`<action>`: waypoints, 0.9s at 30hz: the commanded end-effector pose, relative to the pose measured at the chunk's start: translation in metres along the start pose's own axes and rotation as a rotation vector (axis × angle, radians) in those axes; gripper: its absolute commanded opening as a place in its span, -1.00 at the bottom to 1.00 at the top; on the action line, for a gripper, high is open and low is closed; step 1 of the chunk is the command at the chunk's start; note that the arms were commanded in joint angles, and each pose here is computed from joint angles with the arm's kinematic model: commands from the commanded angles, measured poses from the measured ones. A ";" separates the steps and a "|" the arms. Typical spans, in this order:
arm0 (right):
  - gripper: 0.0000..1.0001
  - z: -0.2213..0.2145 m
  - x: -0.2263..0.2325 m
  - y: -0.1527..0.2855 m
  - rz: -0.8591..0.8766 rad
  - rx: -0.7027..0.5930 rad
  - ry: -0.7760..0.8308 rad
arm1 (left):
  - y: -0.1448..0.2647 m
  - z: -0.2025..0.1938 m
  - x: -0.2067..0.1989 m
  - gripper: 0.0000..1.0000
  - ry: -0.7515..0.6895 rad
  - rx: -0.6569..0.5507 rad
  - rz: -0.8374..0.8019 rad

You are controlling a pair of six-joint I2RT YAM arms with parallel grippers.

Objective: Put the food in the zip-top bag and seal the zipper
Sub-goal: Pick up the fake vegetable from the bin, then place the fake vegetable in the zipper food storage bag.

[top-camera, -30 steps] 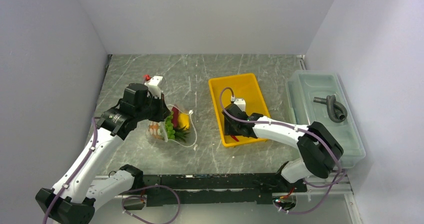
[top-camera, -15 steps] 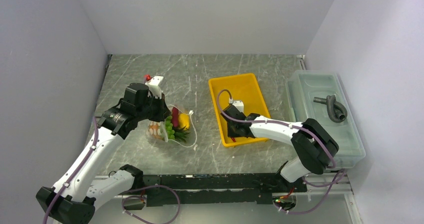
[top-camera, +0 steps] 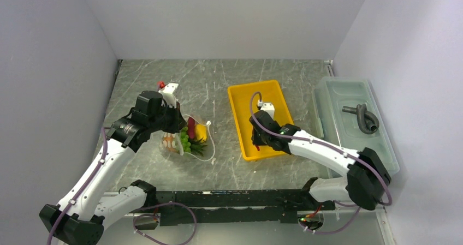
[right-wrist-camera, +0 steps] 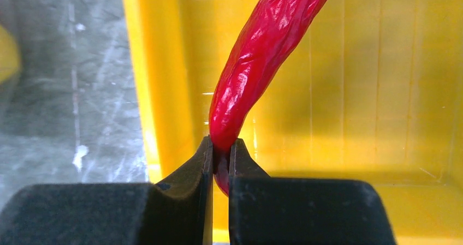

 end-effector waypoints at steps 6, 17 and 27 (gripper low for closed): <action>-1.00 0.034 0.003 0.053 0.114 -0.142 -0.044 | 0.001 0.002 -0.003 -1.00 -0.008 -0.010 -0.021; -1.00 0.037 0.024 0.099 0.488 -0.232 0.075 | 0.002 0.002 -0.004 -1.00 -0.008 -0.009 -0.030; -1.00 0.032 0.045 0.145 0.846 -0.225 0.248 | 0.002 0.002 -0.005 -1.00 -0.010 -0.009 -0.037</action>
Point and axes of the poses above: each gripper's point midway between its finger pads, its own y axis back along the fingers, its own x axis along the line the jaws close on, z = x × y, the point moved 7 cm from there along y, back along the fingers, and after that the axes turned 9 degrees about y, right-handed, at the moved point
